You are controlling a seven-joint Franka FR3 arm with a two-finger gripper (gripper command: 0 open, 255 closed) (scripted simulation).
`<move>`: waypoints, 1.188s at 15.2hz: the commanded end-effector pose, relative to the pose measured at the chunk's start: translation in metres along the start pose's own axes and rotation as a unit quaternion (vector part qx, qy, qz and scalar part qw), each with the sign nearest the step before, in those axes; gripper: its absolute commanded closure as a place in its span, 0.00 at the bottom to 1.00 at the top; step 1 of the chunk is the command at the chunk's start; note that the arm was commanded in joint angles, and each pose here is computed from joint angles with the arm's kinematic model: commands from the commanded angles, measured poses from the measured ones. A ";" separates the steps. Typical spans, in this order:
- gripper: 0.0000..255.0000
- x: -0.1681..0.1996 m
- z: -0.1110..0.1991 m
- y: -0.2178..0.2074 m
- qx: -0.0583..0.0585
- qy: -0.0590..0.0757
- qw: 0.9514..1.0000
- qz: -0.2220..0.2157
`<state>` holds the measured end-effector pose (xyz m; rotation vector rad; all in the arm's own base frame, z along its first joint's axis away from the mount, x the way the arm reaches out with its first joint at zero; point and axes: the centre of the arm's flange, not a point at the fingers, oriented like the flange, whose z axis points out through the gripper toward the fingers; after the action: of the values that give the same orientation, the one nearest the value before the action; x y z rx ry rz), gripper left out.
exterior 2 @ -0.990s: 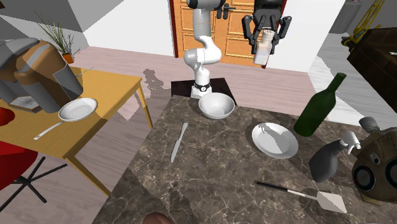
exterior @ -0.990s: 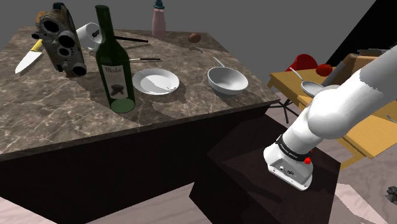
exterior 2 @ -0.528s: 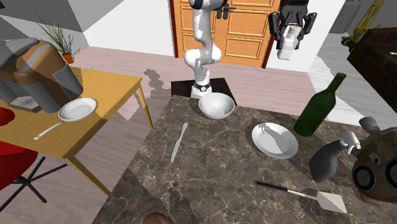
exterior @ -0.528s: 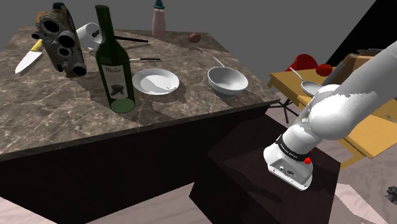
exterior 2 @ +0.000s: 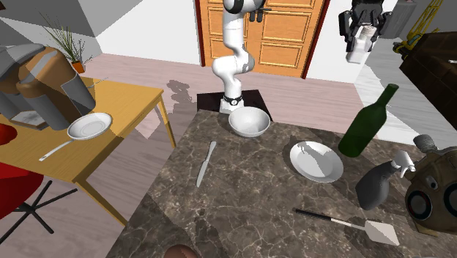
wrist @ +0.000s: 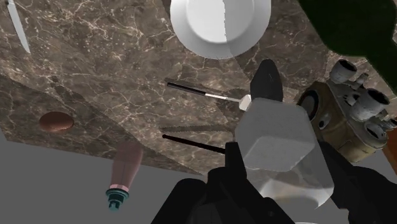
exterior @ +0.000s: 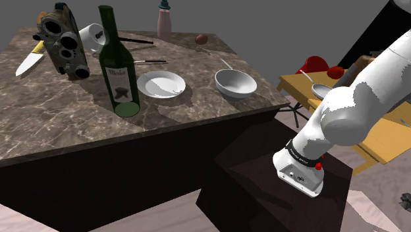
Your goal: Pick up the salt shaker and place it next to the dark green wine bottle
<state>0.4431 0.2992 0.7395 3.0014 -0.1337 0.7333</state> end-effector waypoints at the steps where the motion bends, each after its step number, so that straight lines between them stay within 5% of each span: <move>1: 1.00 -0.007 -0.004 -0.027 0.000 0.000 1.000 0.001; 8: 1.00 -0.031 -0.020 -0.118 0.000 0.000 1.000 0.001; 18: 1.00 -0.056 0.027 -0.120 0.000 0.000 1.000 0.001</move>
<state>0.4175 0.4198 0.6918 3.0013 -0.1375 0.7330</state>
